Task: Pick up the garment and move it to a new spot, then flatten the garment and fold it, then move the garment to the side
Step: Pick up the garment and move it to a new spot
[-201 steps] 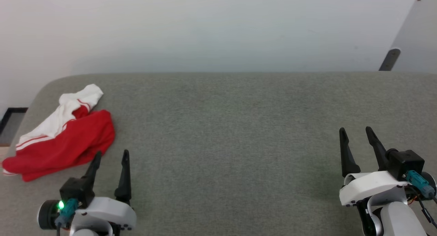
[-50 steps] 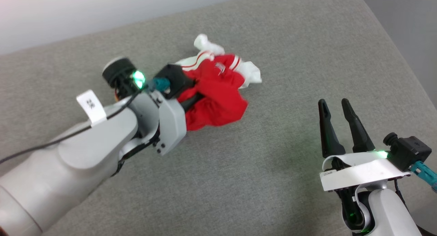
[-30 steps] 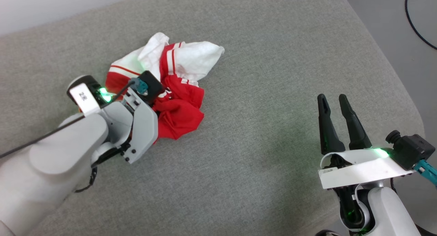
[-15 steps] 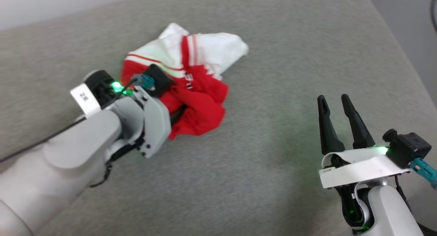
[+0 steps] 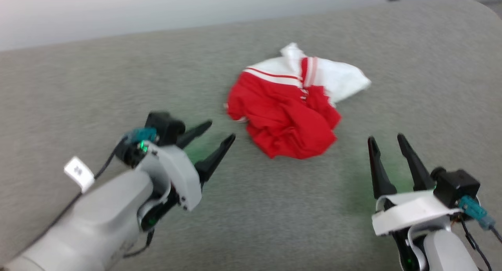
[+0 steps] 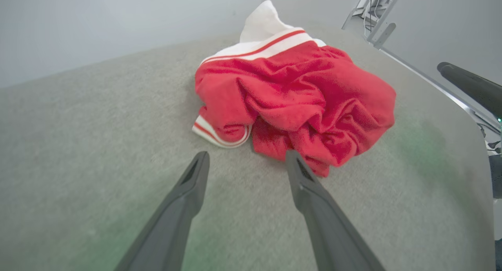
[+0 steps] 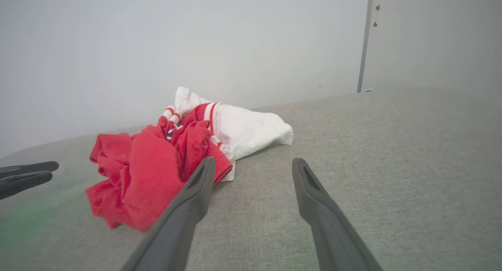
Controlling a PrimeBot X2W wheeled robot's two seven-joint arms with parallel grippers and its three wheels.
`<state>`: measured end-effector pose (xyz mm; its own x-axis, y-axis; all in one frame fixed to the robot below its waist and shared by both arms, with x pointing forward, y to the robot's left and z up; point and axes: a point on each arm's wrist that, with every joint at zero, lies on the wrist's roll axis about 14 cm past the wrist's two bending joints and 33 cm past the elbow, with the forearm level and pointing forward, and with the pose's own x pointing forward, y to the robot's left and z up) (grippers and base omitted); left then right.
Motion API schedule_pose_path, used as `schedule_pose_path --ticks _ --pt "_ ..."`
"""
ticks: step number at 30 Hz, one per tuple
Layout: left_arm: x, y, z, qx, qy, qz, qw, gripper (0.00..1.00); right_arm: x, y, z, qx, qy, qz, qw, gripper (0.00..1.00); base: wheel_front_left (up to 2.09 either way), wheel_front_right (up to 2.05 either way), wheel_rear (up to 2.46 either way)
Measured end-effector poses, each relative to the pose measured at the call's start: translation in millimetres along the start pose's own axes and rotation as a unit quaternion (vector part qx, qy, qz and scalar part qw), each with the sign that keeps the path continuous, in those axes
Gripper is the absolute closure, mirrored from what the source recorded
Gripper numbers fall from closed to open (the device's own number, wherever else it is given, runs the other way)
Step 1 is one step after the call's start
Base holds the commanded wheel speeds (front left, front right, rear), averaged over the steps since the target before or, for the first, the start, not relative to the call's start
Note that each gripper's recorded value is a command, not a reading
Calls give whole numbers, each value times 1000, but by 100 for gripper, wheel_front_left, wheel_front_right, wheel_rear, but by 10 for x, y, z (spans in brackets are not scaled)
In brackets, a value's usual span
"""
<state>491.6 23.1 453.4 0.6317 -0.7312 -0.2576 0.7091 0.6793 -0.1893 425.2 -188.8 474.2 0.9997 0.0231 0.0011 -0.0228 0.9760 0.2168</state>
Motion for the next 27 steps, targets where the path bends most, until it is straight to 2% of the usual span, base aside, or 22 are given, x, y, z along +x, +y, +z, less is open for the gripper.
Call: schedule_pose_path --ticks 1,5,10,11,12,21,27 --pt "-196 107 -122 -25 0 35 999 0 4 71 -73 -7 10 10 1000 0 0 0 0" --pt "-607 338 -274 -62 -10 112 992 0 -20 134 -200 -11 28 20 999 0 0 0 0" --pt "-1162 519 -343 -90 -51 198 975 0 -51 202 -283 -14 41 35 998 0 0 0 0" --pt "-1162 519 -343 -90 -51 198 975 0 -51 202 -283 -14 41 35 998 0 0 0 0" --pt "-1403 579 -360 -95 -68 230 966 0 -57 251 -290 -16 42 44 998 0 0 0 0" --pt "-2421 767 -216 -57 -149 365 917 0 -79 439 7 -28 4 76 997 0 0 0 0" --pt "-2574 746 -127 -21 -170 390 905 0 -144 270 238 -41 -26 59 997 0 0 0 0"
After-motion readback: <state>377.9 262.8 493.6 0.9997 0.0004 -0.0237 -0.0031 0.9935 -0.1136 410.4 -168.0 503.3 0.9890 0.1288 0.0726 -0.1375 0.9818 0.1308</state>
